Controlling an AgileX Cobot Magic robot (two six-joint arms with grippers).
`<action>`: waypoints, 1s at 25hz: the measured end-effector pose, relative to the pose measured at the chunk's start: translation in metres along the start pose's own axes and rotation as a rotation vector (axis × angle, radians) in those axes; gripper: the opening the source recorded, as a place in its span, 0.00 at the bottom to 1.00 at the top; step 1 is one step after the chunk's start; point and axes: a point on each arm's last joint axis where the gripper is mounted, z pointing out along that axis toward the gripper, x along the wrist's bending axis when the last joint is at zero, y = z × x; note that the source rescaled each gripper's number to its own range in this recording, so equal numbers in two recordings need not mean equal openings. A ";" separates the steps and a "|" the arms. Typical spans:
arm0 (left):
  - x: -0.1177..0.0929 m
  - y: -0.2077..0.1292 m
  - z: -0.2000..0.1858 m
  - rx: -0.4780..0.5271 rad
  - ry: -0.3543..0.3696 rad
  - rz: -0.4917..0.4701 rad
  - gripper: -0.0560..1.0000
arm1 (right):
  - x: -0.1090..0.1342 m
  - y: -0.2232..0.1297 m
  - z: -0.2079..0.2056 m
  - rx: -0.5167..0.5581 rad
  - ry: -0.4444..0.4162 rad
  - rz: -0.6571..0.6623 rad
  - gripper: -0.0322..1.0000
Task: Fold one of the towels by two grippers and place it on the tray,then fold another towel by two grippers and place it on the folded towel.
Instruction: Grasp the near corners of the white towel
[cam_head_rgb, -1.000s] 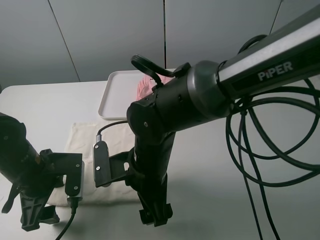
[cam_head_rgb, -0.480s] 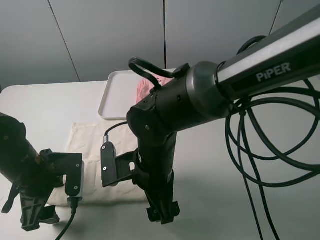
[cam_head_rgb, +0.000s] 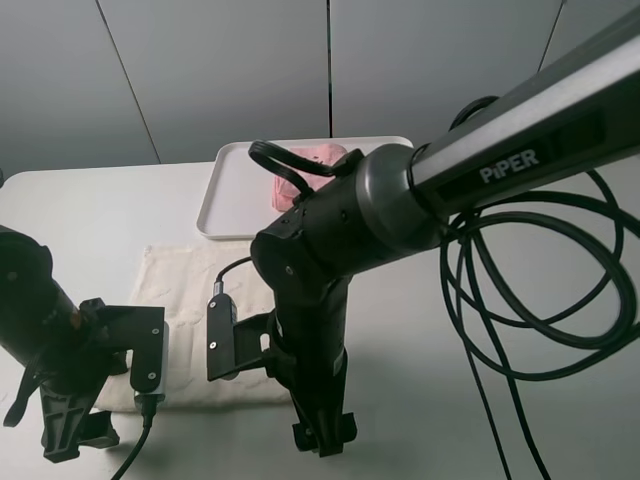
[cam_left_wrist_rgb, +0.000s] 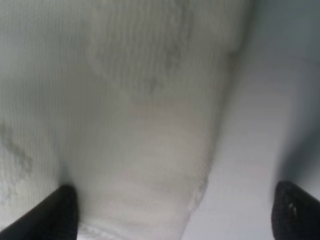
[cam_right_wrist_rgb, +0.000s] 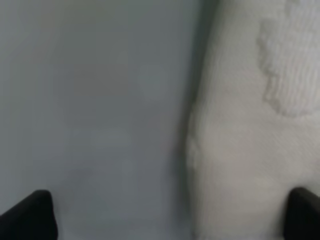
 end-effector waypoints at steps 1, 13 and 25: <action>0.000 0.000 0.000 0.000 0.000 0.000 1.00 | -0.001 0.000 0.001 -0.003 -0.005 0.002 0.93; 0.000 0.000 0.000 0.000 0.000 0.004 1.00 | -0.006 0.004 0.002 -0.035 -0.055 0.047 0.04; -0.001 -0.002 0.002 -0.006 0.024 0.025 0.99 | -0.006 0.004 0.002 -0.036 -0.055 0.086 0.04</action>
